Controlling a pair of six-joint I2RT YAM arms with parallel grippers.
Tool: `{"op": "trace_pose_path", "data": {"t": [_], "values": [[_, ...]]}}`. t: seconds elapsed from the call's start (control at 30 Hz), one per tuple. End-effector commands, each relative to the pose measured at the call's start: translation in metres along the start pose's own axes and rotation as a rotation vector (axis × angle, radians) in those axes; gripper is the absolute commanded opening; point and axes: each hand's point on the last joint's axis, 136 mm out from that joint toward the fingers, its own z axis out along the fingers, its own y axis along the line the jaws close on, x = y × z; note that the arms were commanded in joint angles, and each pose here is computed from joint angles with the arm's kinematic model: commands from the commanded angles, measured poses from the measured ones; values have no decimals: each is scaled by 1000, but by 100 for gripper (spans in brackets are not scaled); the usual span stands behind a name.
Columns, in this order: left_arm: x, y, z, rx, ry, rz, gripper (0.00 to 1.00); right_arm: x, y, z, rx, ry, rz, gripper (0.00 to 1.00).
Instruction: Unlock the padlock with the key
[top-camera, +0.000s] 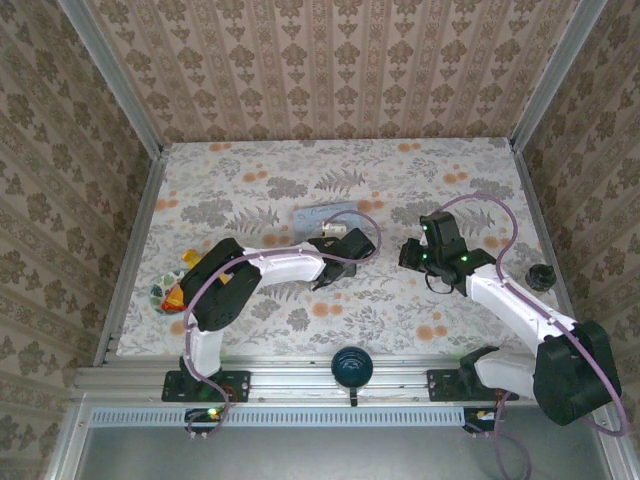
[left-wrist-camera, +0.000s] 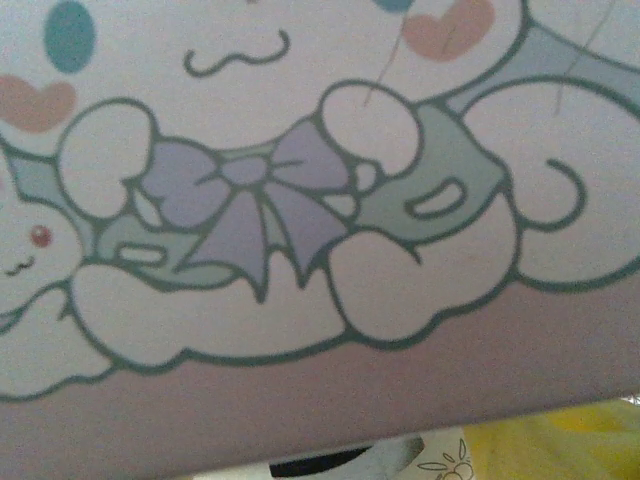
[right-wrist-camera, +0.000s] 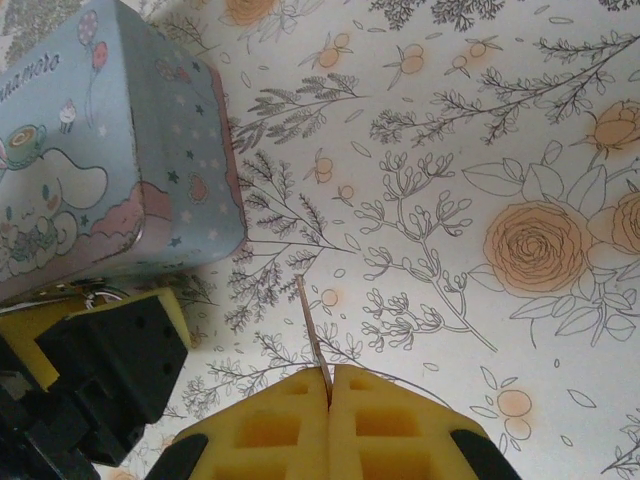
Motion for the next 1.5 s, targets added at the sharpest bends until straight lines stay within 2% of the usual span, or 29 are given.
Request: {"op": "trace_pose_path", "data": {"t": [0.0,0.07,0.17,0.43,0.8,1.2,1.47], "values": [[-5,14,7,-56,-25,-33,67,-2,5,-3,-21,-20,-26,0],[-5,16,8,-58,-28,-38,59,-2,5,-2,-22,-20,-27,0],[-2,20,10,-54,-23,-48,57,-4,7,-1,-28,-19,-26,0],[0,28,5,-30,-57,-65,57,-5,8,-2,-32,-21,-24,0],[-10,12,16,32,-75,-29,62,-5,9,1,-30,-18,-20,0],[-15,14,27,19,-93,-44,56,-2,7,4,-28,-7,-13,0],[-28,9,31,11,-206,-2,54,-1,7,6,-32,-4,-10,0]]}}
